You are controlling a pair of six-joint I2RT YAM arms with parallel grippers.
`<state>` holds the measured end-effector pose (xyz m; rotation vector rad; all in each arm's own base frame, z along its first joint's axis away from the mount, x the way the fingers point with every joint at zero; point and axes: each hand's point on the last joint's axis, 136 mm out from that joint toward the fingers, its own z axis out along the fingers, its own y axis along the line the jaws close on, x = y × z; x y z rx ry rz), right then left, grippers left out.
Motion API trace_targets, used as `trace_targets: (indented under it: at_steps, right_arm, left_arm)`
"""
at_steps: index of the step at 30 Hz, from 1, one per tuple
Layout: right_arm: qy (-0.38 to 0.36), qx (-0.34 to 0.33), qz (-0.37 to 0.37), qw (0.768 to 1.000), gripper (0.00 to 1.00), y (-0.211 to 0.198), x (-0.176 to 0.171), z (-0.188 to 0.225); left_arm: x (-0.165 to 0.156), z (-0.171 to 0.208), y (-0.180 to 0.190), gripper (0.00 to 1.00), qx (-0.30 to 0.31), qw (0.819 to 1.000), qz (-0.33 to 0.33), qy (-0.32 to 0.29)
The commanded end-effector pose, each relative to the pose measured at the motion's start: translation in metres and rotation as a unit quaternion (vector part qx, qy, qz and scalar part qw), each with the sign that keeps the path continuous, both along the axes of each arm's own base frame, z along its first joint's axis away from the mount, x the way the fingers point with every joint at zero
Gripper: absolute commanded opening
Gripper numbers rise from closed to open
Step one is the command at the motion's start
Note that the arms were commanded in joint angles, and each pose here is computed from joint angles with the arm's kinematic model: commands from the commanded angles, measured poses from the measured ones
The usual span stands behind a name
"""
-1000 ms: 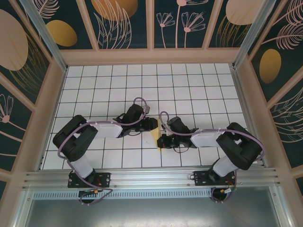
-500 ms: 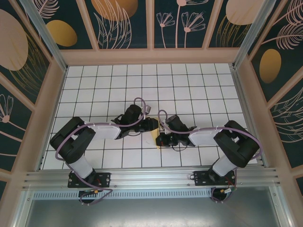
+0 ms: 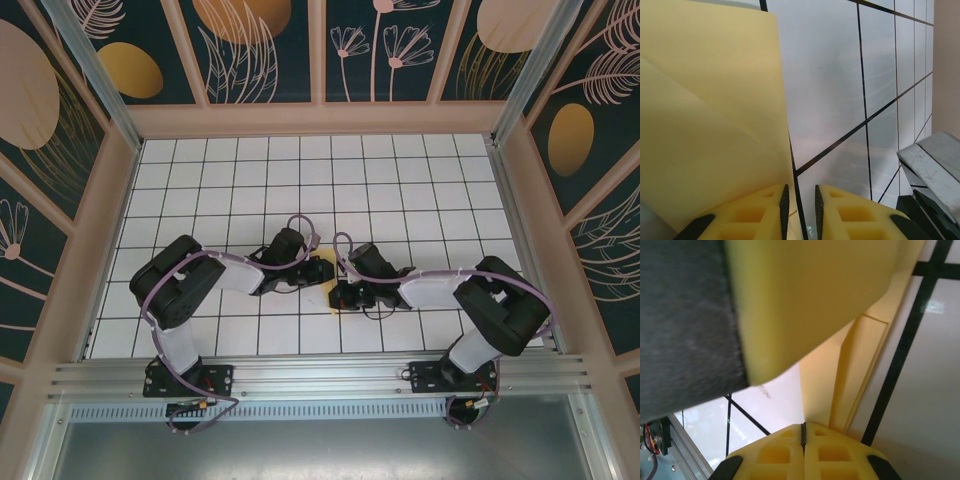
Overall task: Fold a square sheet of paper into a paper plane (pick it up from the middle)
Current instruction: Fold the wing for the fifth time at the center of the table.
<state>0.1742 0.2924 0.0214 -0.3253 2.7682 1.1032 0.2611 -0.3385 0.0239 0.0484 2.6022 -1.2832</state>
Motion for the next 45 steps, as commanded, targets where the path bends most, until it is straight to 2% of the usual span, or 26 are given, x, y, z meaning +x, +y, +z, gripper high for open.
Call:
trace_targets:
  at_steps: [1, 13, 21, 35, 41, 45]
  right_arm:
    - [0.005, 0.006, 0.020, 1.000, 0.07, 0.005, -0.010, 0.009]
    - [0.071, -0.045, 0.006, 0.996, 0.07, -0.022, -0.040, -0.035]
    - [0.068, -0.017, 0.034, 0.997, 0.07, -0.013, -0.052, -0.024]
    - [0.079, -0.025, 0.031, 0.996, 0.07, -0.028, -0.066, -0.028]
    - [0.066, -0.032, 0.018, 0.997, 0.07, -0.029, -0.057, -0.026]
    - [0.001, -0.009, 0.004, 1.000, 0.07, -0.014, -0.030, 0.006]
  left_arm:
    - [-0.011, -0.044, 0.025, 0.24, 0.067, 0.997, 0.022, 0.034]
    - [-0.010, -0.049, 0.031, 0.22, 0.086, 0.995, 0.029, 0.032]
    - [-0.010, -0.052, 0.034, 0.22, 0.096, 0.994, 0.034, 0.035]
    - [-0.009, -0.053, 0.036, 0.21, 0.102, 0.993, 0.037, 0.035]
    - [-0.008, -0.048, 0.033, 0.21, 0.097, 0.994, 0.033, 0.031]
    - [-0.007, -0.043, 0.031, 0.21, 0.091, 0.995, 0.033, 0.026]
